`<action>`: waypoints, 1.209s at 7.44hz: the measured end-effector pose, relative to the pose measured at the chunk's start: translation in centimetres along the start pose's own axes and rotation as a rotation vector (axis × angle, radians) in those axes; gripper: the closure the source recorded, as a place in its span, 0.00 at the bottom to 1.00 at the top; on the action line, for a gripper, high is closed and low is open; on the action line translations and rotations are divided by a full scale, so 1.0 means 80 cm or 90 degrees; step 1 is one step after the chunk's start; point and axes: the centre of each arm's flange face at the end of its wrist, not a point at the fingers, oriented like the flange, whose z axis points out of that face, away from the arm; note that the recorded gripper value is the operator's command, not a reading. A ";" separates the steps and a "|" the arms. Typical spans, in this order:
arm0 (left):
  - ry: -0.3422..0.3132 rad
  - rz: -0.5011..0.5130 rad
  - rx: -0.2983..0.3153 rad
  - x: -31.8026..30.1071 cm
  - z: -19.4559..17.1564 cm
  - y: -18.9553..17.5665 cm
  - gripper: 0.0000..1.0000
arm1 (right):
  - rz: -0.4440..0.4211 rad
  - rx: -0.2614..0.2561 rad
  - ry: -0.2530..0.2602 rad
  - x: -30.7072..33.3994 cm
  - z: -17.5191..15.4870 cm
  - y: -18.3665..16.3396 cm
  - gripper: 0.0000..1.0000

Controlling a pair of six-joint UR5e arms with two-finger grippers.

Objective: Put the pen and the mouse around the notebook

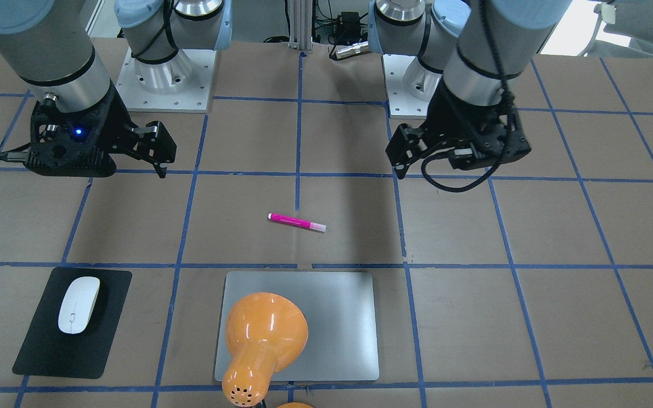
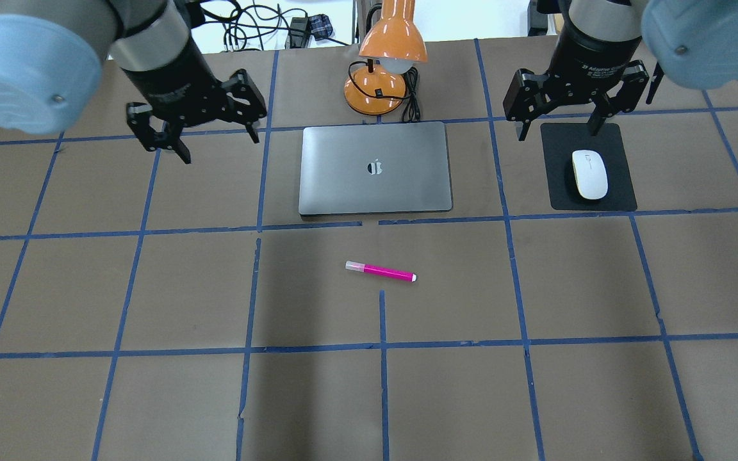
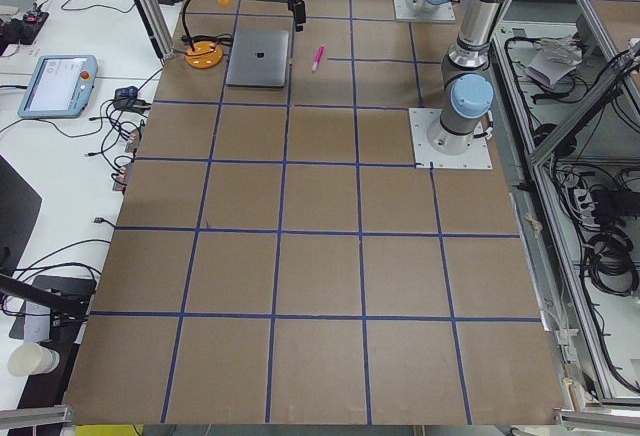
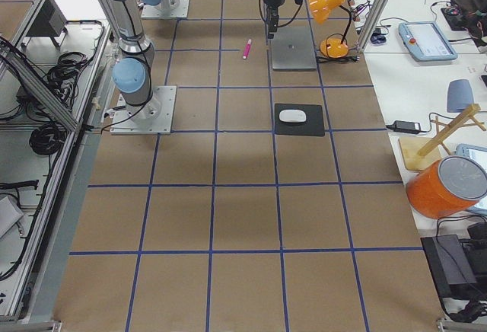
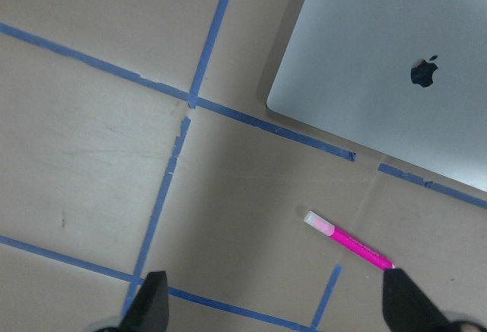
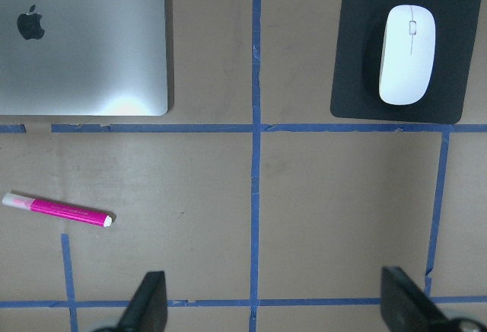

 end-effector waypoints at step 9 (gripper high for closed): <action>-0.002 0.065 -0.010 -0.038 -0.016 0.004 0.00 | -0.001 -0.007 0.009 0.007 0.010 -0.005 0.00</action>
